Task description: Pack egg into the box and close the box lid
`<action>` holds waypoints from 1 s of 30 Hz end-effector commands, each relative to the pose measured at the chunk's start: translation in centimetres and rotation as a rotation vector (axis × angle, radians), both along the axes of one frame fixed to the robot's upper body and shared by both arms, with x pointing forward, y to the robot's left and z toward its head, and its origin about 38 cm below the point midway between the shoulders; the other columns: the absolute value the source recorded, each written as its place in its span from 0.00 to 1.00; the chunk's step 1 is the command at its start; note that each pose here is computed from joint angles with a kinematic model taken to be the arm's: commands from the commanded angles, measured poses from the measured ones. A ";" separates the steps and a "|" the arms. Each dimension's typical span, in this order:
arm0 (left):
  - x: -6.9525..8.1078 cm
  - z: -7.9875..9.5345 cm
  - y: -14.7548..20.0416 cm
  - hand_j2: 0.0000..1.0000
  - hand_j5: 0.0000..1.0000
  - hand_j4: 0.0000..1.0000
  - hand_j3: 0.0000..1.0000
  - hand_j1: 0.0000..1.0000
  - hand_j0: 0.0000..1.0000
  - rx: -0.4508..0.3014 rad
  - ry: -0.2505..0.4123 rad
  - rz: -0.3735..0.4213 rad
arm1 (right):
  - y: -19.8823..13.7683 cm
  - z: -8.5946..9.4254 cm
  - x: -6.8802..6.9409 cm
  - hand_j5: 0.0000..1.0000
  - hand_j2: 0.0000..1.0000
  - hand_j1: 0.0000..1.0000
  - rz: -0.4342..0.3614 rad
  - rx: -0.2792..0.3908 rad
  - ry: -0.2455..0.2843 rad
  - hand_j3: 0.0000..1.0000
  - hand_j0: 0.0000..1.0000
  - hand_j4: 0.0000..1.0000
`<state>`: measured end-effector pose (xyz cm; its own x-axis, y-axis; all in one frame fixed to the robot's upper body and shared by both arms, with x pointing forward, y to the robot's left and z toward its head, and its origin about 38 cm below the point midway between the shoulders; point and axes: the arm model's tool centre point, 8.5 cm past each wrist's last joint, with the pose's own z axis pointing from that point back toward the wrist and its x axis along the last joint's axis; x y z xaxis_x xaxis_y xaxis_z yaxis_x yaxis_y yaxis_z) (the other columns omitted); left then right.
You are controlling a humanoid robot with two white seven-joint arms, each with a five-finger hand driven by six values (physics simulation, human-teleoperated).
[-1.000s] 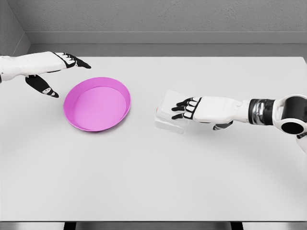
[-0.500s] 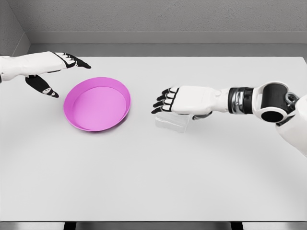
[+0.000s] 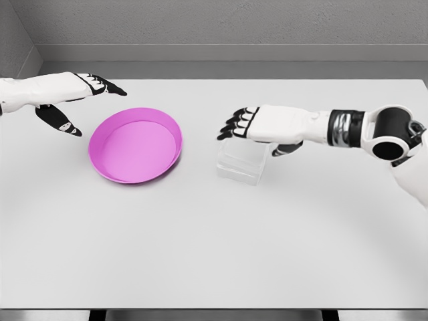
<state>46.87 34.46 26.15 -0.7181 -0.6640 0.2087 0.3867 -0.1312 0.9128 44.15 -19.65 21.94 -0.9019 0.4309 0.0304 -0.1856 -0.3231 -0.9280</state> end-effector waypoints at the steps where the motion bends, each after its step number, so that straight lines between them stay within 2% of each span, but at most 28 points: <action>1: 0.0 0.1 0.0 1.00 1.00 1.00 1.00 1.00 1.00 -0.007 0.000 0.003 | -1.6 -0.7 0.9 1.00 1.00 1.00 -0.054 -0.003 0.029 1.00 1.00 1.00; 3: 0.0 0.1 0.0 1.00 1.00 1.00 1.00 1.00 1.00 -0.007 0.000 0.003 | -2.3 -0.6 0.9 1.00 1.00 1.00 -0.066 -0.016 0.026 1.00 1.00 1.00; 7: 0.0 0.1 0.0 1.00 1.00 1.00 1.00 1.00 1.00 -0.007 0.000 0.003 | -2.5 -2.4 0.2 1.00 1.00 1.00 -0.064 -0.068 0.039 1.00 1.00 1.00; 10: 0.0 0.1 0.0 1.00 1.00 1.00 1.00 1.00 1.00 -0.007 0.000 0.003 | -1.8 -2.9 -0.1 1.00 1.00 1.00 -0.047 -0.080 0.044 1.00 1.00 1.00; 13: 0.0 0.1 0.0 1.00 1.00 1.00 1.00 1.00 1.00 -0.007 0.000 0.003 | -1.7 -2.7 0.0 1.00 1.00 1.00 -0.044 -0.077 0.039 1.00 1.00 1.00; 15: 0.0 0.1 0.0 1.00 1.00 1.00 1.00 1.00 1.00 -0.008 0.001 0.003 | -1.5 -3.3 -0.1 1.00 1.00 1.00 -0.039 -0.103 0.039 1.00 1.00 1.00; 20: 0.0 0.3 0.3 1.00 1.00 1.00 1.00 1.00 1.00 -0.004 -0.003 0.008 | -1.3 -3.0 0.1 1.00 1.00 1.00 -0.039 -0.098 0.031 1.00 1.00 1.00; 21: -0.2 0.5 1.4 1.00 1.00 1.00 1.00 1.00 1.00 0.009 -0.004 0.030 | -1.9 -1.8 0.6 1.00 1.00 1.00 -0.063 -0.062 0.015 1.00 1.00 1.00; 22: -0.3 0.9 2.1 1.00 1.00 1.00 1.00 1.00 1.00 0.014 -0.010 0.043 | -3.7 0.8 1.5 1.00 1.00 1.00 -0.118 0.012 -0.023 1.00 1.00 1.00; 23: -0.4 1.1 3.0 1.00 1.00 1.00 1.00 1.00 1.00 0.020 -0.011 0.064 | -5.7 2.0 1.9 1.00 1.00 1.00 -0.169 0.068 -0.028 1.00 1.00 1.00; 24: -0.6 1.1 3.8 1.00 1.00 1.00 1.00 1.00 1.00 0.030 -0.008 0.080 | -8.7 2.4 2.7 1.00 1.00 1.00 -0.248 0.096 -0.008 1.00 1.00 1.00; 26: -0.7 0.8 4.5 1.00 1.00 1.00 1.00 1.00 1.00 0.036 0.002 0.100 | -12.0 1.2 3.6 1.00 1.00 1.00 -0.349 0.122 0.044 1.00 1.00 1.00; 28: -0.6 0.8 4.7 1.00 1.00 1.00 1.00 1.00 1.00 0.038 0.003 0.104 | -12.9 0.0 4.0 1.00 1.00 1.00 -0.386 0.124 0.079 1.00 1.00 1.00; 30: -0.7 0.4 4.6 1.00 1.00 1.00 1.00 1.00 1.00 0.036 0.010 0.102 | -12.8 -0.2 3.9 1.00 1.00 1.00 -0.383 0.124 0.082 1.00 1.00 1.00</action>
<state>46.18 38.74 26.44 -0.6516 -0.7352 0.1868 0.4075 -0.1316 0.9037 47.81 -31.28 21.91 -0.6980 0.7021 0.1410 -0.3281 -0.1386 -0.9344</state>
